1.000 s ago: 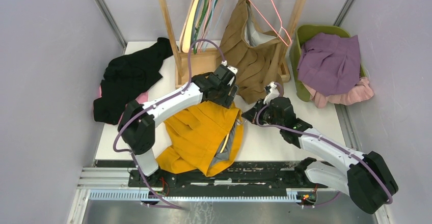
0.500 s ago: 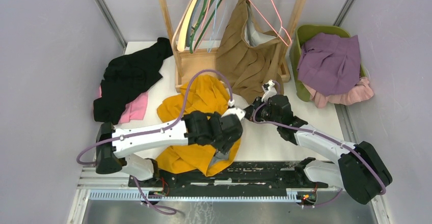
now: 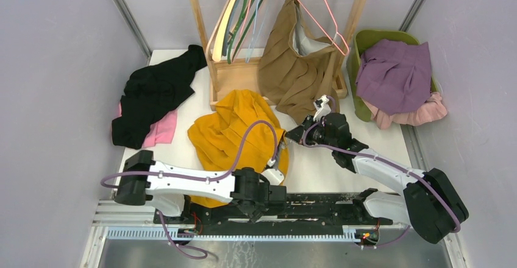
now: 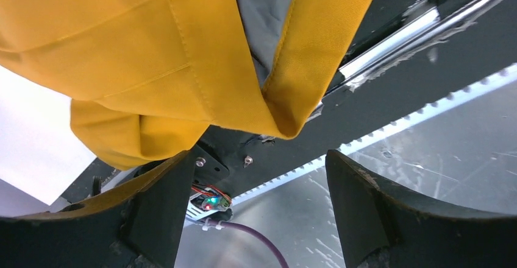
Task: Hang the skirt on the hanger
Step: Adjust the skirt on the hanger.
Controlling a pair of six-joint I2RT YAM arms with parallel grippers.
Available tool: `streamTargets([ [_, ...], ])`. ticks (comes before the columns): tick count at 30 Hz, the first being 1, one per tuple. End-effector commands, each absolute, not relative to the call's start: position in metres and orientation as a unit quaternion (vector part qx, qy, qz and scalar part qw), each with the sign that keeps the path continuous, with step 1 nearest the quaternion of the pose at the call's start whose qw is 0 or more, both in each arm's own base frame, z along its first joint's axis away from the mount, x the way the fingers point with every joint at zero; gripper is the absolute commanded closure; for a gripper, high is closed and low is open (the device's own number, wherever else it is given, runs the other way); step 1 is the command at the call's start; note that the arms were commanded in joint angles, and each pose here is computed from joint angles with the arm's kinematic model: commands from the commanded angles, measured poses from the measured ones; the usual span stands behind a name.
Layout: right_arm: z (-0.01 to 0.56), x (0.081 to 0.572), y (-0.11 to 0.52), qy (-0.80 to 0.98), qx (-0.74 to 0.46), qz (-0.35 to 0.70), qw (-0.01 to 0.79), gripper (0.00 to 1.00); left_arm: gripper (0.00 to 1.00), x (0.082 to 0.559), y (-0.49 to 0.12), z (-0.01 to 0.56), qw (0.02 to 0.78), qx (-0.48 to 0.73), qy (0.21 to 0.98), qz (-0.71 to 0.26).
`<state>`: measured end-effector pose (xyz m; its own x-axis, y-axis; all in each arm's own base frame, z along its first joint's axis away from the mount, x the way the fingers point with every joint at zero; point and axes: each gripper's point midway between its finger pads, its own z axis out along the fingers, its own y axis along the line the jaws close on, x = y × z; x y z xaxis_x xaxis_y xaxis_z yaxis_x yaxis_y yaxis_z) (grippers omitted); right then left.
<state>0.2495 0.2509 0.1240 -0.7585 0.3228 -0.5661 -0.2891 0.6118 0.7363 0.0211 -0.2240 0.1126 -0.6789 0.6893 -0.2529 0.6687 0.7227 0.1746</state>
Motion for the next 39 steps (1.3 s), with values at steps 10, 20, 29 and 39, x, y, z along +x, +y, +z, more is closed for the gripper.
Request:
streamTargets([
  [10,0.101,0.195,0.262,0.849,-0.028,0.476,0.229,0.99,0.13,0.007,-0.245,0.058,0.119,0.396,0.910,0.015],
  [20,0.100,0.195,0.260,0.849,-0.026,0.475,0.228,0.99,0.49,0.036,-0.240,0.047,0.163,0.415,0.889,0.104],
  [29,0.100,0.194,0.259,0.848,-0.027,0.476,0.230,0.99,0.97,0.058,-0.262,0.091,0.232,0.408,0.876,0.107],
  [39,0.097,0.195,0.258,0.848,-0.024,0.477,0.229,0.99,0.54,0.038,-0.259,0.102,0.202,0.388,0.899,0.028],
])
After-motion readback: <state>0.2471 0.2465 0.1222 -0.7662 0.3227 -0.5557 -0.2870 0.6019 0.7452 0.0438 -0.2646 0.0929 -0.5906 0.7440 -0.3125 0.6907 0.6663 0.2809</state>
